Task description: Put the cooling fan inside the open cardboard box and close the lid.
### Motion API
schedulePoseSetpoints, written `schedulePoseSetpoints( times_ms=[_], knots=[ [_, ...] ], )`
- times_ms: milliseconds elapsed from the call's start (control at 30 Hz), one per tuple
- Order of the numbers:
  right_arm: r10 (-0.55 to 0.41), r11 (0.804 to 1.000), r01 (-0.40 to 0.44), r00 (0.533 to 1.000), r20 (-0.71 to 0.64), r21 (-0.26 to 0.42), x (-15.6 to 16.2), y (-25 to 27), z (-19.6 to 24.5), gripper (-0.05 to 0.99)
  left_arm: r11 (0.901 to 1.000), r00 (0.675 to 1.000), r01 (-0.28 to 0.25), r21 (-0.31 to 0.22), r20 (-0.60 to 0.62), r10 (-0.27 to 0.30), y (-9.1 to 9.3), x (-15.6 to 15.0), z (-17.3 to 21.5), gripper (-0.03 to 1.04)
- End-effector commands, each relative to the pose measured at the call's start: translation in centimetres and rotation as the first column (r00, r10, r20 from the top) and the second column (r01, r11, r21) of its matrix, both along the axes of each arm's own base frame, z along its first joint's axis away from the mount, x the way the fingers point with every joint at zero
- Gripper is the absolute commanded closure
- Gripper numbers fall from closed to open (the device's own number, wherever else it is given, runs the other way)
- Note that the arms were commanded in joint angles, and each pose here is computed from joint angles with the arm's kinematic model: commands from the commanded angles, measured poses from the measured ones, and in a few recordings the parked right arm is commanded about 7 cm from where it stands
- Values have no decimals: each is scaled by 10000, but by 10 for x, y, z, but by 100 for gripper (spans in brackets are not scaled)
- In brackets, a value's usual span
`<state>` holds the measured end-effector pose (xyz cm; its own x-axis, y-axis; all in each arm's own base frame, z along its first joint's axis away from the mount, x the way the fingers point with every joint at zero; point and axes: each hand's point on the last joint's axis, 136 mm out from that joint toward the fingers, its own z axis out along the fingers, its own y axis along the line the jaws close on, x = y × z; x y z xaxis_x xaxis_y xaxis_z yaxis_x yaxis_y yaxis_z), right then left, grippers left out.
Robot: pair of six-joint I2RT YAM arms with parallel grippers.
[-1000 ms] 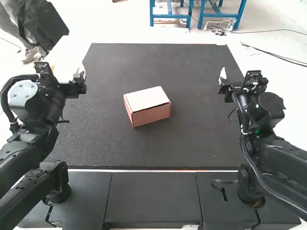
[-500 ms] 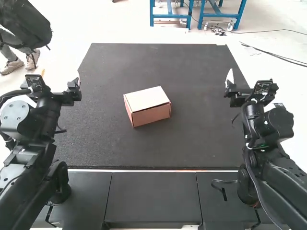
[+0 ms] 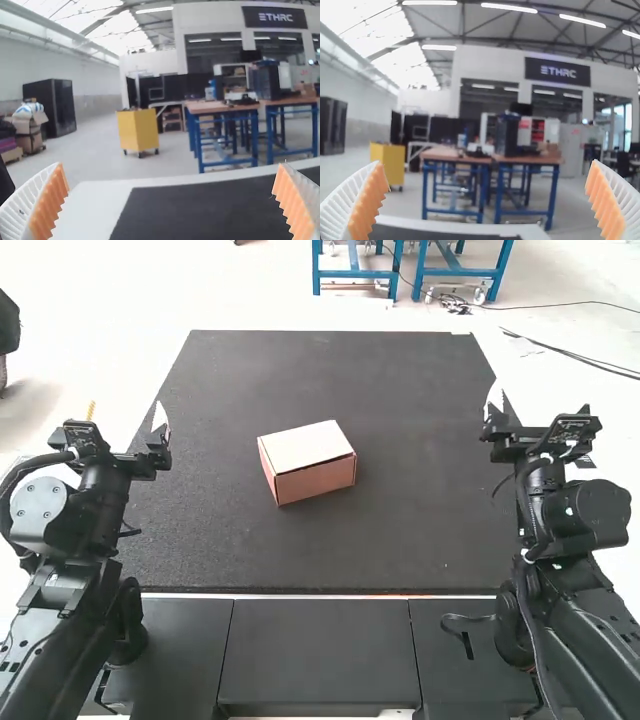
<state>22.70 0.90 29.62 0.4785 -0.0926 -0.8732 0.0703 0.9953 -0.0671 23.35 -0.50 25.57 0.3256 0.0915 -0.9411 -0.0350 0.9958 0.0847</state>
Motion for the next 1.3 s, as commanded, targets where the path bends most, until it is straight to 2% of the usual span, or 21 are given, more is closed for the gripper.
schedulePoseSetpoints(
  times_ms=[0,167,233,400,467,600,733,867,1067,1267],
  knots=[
    [-22,9998,46,9925,-1223,193,10,-4,-67,2,9996,9995,-93,-260,-294,85,3,2,-9,5],
    [44,9998,2,9762,-2169,214,15,-3,-90,2,9998,9955,-29,-207,-949,9,1,6,-24,5],
    [-20,10000,41,9637,-2671,73,18,-3,-102,2,9992,9919,394,-61,-1202,-399,-6,7,-30,5],
    [-63,10000,38,9311,-3647,-77,23,-2,-127,2,9954,9803,944,189,-1762,-897,-17,9,-44,5],
    [91,9997,16,9066,-4219,250,24,-2,-143,2,9952,9758,964,188,-1988,-908,-17,10,-49,5],
    [60,9999,31,8352,-5499,156,24,-2,-179,2,9951,9713,968,186,-2198,-904,-17,11,-54,5],
    [-42,10000,54,7780,-6282,1,21,-3,-203,2,9876,9576,1523,374,-2527,-1381,-27,10,-63,5],
    [-63,10000,36,7605,-6493,-55,20,-3,-209,2,9860,9533,1578,535,-2688,-1380,-28,11,-67,5],
    [-53,10000,20,7596,-6504,-57,20,-2,-209,2,9867,9367,1473,682,-3299,-1171,-24,12,-83,5],
    [-64,10000,35,7595,-6504,-57,20,-3,-209,2,9870,9369,1458,682,-3299,-1156,-24,12,-83,5]
  ],
)
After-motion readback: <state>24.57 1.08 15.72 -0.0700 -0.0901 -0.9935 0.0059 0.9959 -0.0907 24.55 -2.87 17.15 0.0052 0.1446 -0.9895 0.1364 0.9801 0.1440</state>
